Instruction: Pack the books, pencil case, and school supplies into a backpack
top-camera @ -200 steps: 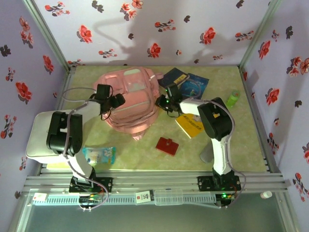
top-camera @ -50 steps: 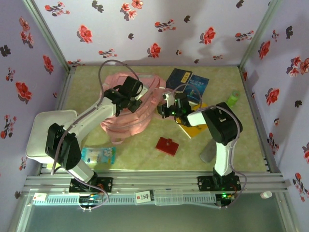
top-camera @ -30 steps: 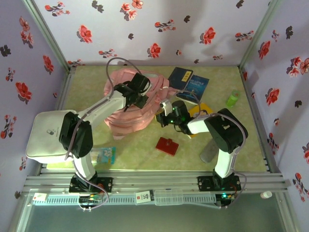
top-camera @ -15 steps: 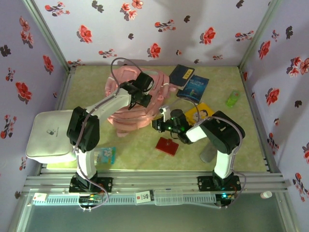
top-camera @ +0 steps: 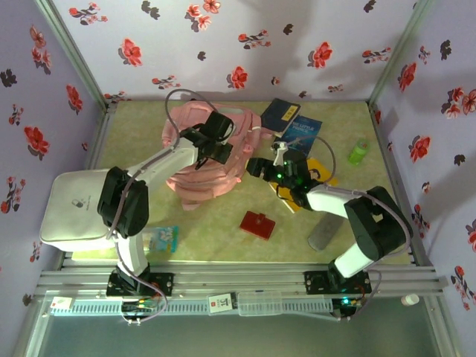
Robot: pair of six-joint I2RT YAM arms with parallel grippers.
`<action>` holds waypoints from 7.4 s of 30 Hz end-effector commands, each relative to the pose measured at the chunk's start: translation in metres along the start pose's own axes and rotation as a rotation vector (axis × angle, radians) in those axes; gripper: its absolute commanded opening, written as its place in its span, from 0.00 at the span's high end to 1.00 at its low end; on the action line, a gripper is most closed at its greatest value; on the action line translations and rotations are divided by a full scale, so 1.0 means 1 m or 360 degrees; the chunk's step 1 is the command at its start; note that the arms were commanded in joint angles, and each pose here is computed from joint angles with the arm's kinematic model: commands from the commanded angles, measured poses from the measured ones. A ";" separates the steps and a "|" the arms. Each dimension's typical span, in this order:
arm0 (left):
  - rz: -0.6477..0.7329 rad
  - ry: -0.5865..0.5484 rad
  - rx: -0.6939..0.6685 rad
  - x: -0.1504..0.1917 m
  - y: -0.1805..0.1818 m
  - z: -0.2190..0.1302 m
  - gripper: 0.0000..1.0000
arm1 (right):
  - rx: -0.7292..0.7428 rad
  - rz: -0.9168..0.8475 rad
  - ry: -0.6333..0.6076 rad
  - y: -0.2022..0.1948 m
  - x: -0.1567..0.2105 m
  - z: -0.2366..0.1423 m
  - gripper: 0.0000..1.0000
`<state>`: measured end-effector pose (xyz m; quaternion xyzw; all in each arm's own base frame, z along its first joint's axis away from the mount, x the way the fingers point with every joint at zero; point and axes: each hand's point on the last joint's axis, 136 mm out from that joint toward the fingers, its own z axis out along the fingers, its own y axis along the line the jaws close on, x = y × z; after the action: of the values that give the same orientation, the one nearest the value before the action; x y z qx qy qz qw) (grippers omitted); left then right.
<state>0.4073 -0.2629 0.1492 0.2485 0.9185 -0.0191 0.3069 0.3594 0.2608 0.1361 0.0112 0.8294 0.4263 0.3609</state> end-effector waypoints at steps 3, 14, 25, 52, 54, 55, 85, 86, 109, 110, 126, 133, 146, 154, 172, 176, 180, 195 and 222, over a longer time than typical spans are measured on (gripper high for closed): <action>-0.0061 -0.0238 0.0036 -0.033 0.004 -0.037 0.95 | 0.0148 0.0431 0.0009 -0.010 -0.020 0.007 0.28; -0.0085 -0.0390 0.0049 -0.042 0.009 -0.068 0.95 | -0.0206 0.0909 0.0086 0.006 -0.031 0.053 0.34; -0.0079 -0.0365 0.0044 -0.044 0.009 -0.056 0.95 | -0.0170 0.0909 0.0085 0.005 -0.028 0.045 0.34; -0.0096 -0.0348 0.0049 -0.044 0.010 -0.051 0.95 | -0.0068 0.0975 0.0148 -0.009 -0.007 0.050 0.33; -0.0093 -0.0352 0.0048 -0.045 0.010 -0.052 0.95 | -0.0072 0.0962 0.0156 -0.007 -0.007 0.052 0.34; -0.0091 -0.0352 0.0048 -0.045 0.010 -0.052 0.95 | -0.0089 0.0963 0.0157 -0.004 -0.009 0.053 0.34; -0.0418 -0.0127 0.0231 0.005 0.006 -0.063 0.42 | -0.0235 0.0958 0.0323 0.031 -0.003 0.095 0.44; -0.0468 -0.0106 0.0229 0.010 0.006 -0.063 0.42 | -0.0233 0.0957 0.0329 0.030 -0.002 0.097 0.49; -0.1136 -0.0019 0.0341 0.060 -0.062 -0.030 0.64 | -0.0325 0.0817 0.0188 0.076 -0.035 0.115 0.85; -0.1143 -0.0035 0.0318 0.058 -0.060 -0.027 0.65 | -0.0344 0.0816 0.0179 0.080 -0.038 0.114 0.85; -0.1314 -0.0197 -0.0307 0.071 0.002 -0.007 0.71 | -0.0460 0.0863 0.0193 0.105 -0.048 0.117 0.85; -0.1347 -0.0235 -0.0417 0.078 0.023 -0.012 0.70 | -0.0478 0.0869 0.0242 0.117 -0.038 0.130 0.86; -0.1320 -0.0197 -0.0640 0.101 0.050 -0.014 0.81 | -0.0507 0.0896 0.0263 0.135 -0.033 0.144 0.87; -0.1286 -0.0211 -0.0648 0.105 0.055 -0.025 0.92 | -0.0425 0.0907 0.0249 0.122 -0.028 0.148 0.87; -0.1166 -0.0160 -0.0375 0.125 0.055 -0.035 0.92 | -0.0287 0.0921 0.0191 0.092 -0.030 0.150 0.87; -0.1123 -0.0161 -0.0287 0.121 0.045 -0.029 0.83 | -0.0293 0.0923 0.0188 0.092 -0.031 0.149 0.87; -0.1077 -0.0120 -0.0302 0.126 0.044 -0.018 0.78 | -0.0300 0.0932 0.0192 0.093 -0.030 0.148 0.86; -0.1098 -0.0026 -0.0472 0.146 0.055 -0.011 0.86 | -0.0303 0.0944 0.0196 0.091 -0.027 0.148 0.86; -0.0829 -0.0148 -0.0015 0.106 0.034 -0.022 1.00 | -0.0011 0.0874 0.0150 0.006 -0.051 0.098 0.59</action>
<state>0.3257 -0.1629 0.0946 -0.0319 0.9447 -0.0685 0.3191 0.4590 0.3315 0.1018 0.2182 0.8155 0.5080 0.1709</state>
